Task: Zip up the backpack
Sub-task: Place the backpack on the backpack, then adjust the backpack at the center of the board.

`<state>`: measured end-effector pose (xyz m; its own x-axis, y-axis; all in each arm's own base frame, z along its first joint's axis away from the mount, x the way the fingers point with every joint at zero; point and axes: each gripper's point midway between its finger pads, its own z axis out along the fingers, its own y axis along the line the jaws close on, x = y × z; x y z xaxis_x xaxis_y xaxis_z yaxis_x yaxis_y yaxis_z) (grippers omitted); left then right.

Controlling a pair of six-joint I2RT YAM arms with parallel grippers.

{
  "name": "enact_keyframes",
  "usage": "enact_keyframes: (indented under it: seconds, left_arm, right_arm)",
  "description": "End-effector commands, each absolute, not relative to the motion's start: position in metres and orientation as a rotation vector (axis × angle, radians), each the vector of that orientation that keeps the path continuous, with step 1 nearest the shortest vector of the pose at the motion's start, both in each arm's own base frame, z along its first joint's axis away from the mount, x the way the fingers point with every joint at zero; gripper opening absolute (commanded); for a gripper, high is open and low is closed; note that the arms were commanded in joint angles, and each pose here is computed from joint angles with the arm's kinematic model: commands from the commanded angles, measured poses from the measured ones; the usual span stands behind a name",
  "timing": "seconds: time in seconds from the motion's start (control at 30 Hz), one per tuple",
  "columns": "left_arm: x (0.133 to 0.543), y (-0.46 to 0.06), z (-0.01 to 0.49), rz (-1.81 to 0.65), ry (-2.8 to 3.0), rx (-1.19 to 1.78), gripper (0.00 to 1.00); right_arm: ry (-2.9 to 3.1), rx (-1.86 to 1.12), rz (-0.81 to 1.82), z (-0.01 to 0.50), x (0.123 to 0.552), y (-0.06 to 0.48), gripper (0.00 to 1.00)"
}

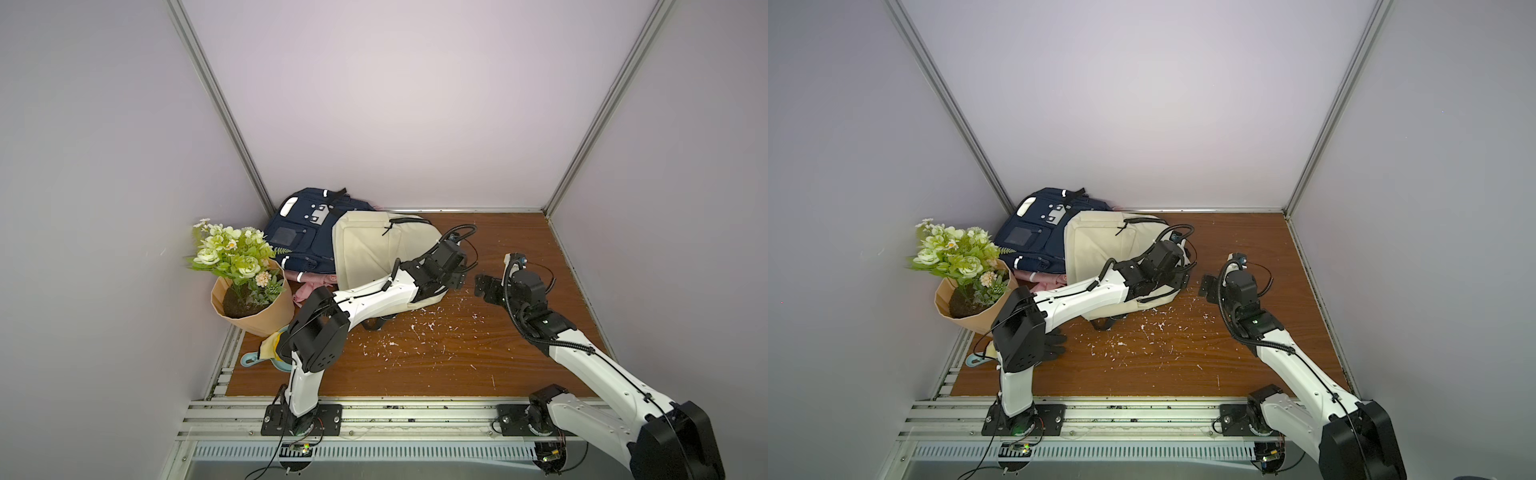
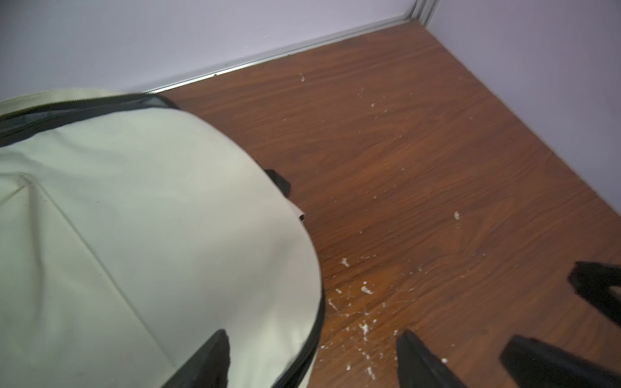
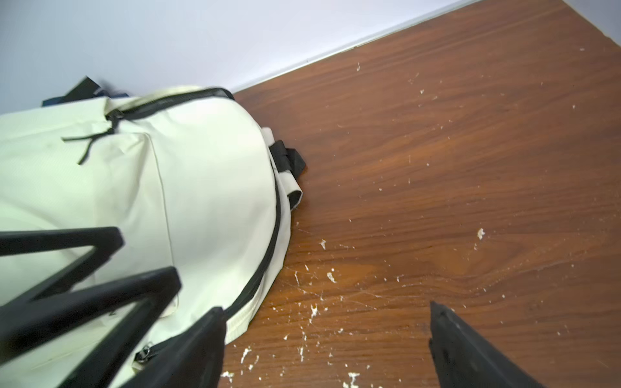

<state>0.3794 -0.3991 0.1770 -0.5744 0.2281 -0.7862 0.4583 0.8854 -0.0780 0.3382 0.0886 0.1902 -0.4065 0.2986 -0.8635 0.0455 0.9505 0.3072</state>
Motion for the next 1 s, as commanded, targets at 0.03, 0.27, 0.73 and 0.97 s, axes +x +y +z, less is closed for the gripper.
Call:
enact_keyframes:
  seconds: [0.03,0.27,0.73,0.97]
  left_arm:
    - [0.417,-0.335,0.250,-0.229,2.074,0.318,0.99]
    - [0.469,-0.159,0.248,0.107,2.142,-0.075,0.98]
    - [0.497,-0.081,0.159,0.074,2.308,-0.262,0.99]
    - [0.480,-0.081,0.133,0.035,2.347,-0.340,0.71]
  right_arm:
    - [1.972,0.290,0.322,0.188,0.337,0.091,0.97]
    - [2.002,0.291,0.462,0.175,0.343,0.126,0.96]
    - [2.113,0.266,0.628,0.128,0.344,0.182,0.97]
    - [2.177,0.194,0.698,0.106,0.351,0.212,0.96]
